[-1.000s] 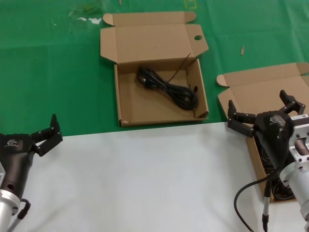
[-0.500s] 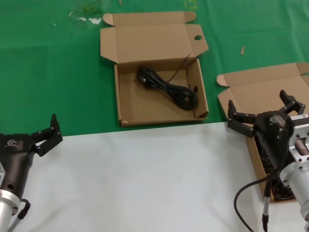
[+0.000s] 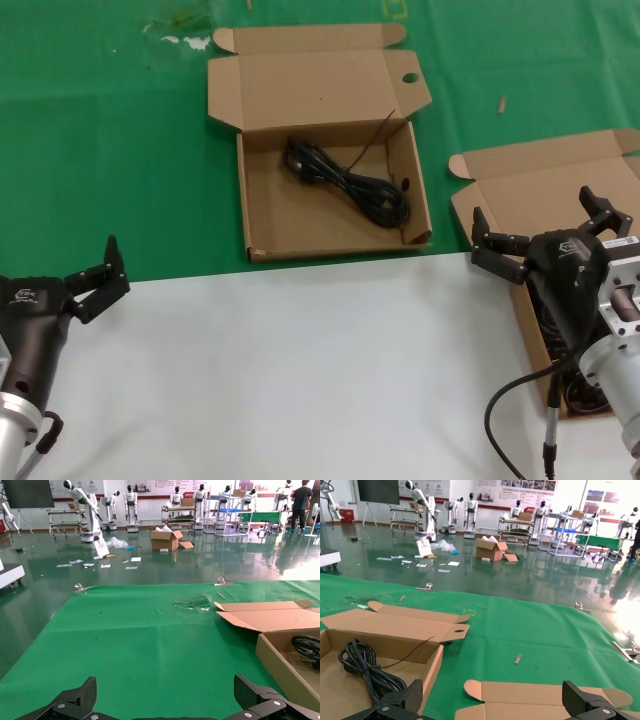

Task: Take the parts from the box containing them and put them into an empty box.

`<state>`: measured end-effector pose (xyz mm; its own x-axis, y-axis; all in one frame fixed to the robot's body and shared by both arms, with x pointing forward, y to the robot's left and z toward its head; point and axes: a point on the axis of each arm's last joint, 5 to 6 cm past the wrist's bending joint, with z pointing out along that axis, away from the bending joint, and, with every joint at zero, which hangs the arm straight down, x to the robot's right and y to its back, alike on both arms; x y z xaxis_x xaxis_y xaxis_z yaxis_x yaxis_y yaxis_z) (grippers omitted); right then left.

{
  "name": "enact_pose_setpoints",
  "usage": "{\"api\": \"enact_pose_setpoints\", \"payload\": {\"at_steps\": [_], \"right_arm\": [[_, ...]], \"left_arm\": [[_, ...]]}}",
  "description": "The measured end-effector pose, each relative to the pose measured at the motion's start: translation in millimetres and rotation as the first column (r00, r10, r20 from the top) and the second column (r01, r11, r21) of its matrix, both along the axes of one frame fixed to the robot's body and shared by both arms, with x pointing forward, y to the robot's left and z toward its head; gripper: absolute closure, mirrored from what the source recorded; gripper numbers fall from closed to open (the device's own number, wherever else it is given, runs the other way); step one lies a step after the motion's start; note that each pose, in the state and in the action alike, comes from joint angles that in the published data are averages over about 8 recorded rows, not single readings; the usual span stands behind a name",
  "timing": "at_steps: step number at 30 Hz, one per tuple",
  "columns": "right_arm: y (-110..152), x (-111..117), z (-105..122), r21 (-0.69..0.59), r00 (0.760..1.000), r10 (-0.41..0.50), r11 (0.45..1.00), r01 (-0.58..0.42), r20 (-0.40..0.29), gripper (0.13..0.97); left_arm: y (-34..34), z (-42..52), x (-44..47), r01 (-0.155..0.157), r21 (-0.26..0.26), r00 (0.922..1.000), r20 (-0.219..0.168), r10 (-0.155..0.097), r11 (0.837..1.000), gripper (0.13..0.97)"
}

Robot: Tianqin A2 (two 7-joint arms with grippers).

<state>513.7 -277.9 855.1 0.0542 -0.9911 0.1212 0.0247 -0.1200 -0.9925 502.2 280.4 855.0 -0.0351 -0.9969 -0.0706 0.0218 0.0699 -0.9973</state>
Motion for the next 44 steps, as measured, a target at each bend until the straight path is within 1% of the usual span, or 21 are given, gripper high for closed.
{"api": "enact_pose_setpoints", "payload": {"at_steps": [44], "right_arm": [[0.0, 0.0, 0.0, 0.000, 1.000, 0.000, 1.000, 0.000, 0.000, 0.130]], "left_arm": [[0.0, 0.0, 0.0, 0.000, 0.000, 1.0000, 0.000, 0.000, 1.000, 0.132]]}}
